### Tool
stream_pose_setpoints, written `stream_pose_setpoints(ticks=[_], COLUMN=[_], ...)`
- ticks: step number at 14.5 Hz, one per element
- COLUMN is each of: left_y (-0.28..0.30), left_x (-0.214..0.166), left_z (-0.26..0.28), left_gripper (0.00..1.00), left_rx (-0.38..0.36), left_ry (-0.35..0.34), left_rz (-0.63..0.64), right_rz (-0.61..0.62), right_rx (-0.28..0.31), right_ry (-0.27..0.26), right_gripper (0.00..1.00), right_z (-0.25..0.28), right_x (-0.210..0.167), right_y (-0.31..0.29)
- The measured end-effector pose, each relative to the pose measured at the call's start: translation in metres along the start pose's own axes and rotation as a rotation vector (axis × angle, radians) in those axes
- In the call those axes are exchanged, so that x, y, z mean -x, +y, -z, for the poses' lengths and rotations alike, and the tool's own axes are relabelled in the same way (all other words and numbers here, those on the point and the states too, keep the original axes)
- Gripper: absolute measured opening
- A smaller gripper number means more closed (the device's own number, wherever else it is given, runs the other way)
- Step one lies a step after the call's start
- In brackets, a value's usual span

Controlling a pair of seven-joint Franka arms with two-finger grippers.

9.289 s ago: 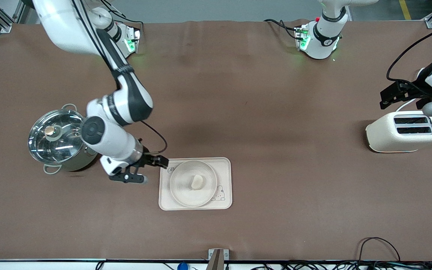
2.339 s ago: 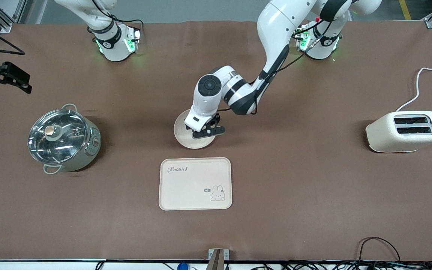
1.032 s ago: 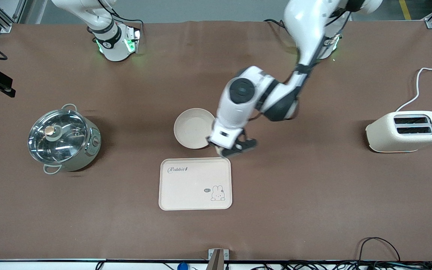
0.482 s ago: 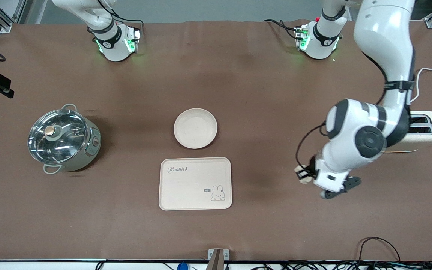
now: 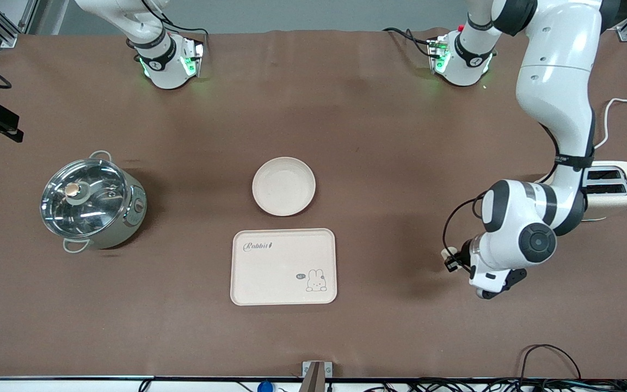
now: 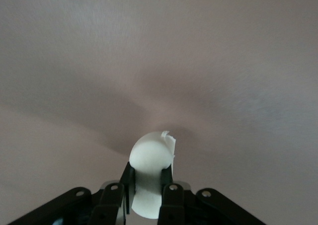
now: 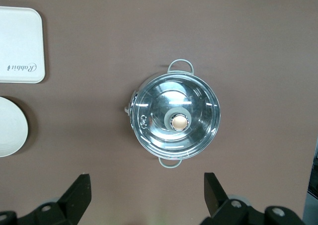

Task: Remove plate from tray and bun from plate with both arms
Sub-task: 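Lower the bun onto the table and open the left gripper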

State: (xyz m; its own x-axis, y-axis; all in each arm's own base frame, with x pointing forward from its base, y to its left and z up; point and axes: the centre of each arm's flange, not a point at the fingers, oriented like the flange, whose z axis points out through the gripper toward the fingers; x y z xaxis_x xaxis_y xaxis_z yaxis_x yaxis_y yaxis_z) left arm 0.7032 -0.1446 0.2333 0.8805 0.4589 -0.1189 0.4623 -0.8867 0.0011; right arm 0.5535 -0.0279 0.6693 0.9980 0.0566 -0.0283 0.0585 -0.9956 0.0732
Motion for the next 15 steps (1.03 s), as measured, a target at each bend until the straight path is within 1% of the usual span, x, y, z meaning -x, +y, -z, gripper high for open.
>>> stream_pose_setpoints(ticks=[4, 6, 7, 8, 9, 10, 11, 12, 14, 15], left_y=[-0.004, -0.008, -0.009, -0.011, -0.011, -0.012, -0.012, -0.011, -0.008, -0.006], left_x=[0.011, 0.018, 0.02, 0.021, 0.021, 0.021, 0.02, 0.02, 0.018, 0.017], left_z=[-0.027, -0.041, -0.046, -0.048, -0.048, -0.046, -0.04, -0.031, 0.003, 0.029], left_gripper=[0.26, 0.28, 0.33, 0.33, 0.37, 0.46, 0.57, 0.66, 0.83, 0.94], left_rx=[-0.033, -0.052, -0.059, -0.065, -0.072, -0.077, -0.078, -0.075, -0.075, -0.082], left_ry=[-0.043, -0.066, -0.075, -0.077, -0.072, -0.065, -0.058, -0.049, -0.009, 0.023], left_rz=[0.002, 0.006, 0.007, 0.005, 0.001, 0.0, 0.001, -0.002, -0.019, -0.034], right_rz=[0.001, 0.003, 0.004, 0.004, 0.003, 0.0, -0.003, -0.006, -0.009, -0.009], right_rx=[-0.002, -0.011, -0.032, -0.065, -0.091, -0.103, -0.104, -0.105, -0.104, -0.104], right_ry=[-0.001, -0.005, -0.009, -0.012, -0.014, -0.016, -0.018, -0.019, -0.016, -0.014], right_gripper=[1.0, 1.0, 1.0, 1.0, 1.0, 1.0, 1.0, 1.0, 1.0, 1.0], right_z=[0.0, -0.001, -0.002, -0.004, -0.006, -0.008, -0.009, -0.01, -0.01, -0.011], right_x=[0.0, 0.0, 0.0, 0.0, 0.0, 0.0, 0.0, 0.0, 0.0, -0.001], right_y=[-0.001, -0.002, -0.004, -0.007, -0.008, -0.008, -0.006, -0.004, -0.003, -0.003])
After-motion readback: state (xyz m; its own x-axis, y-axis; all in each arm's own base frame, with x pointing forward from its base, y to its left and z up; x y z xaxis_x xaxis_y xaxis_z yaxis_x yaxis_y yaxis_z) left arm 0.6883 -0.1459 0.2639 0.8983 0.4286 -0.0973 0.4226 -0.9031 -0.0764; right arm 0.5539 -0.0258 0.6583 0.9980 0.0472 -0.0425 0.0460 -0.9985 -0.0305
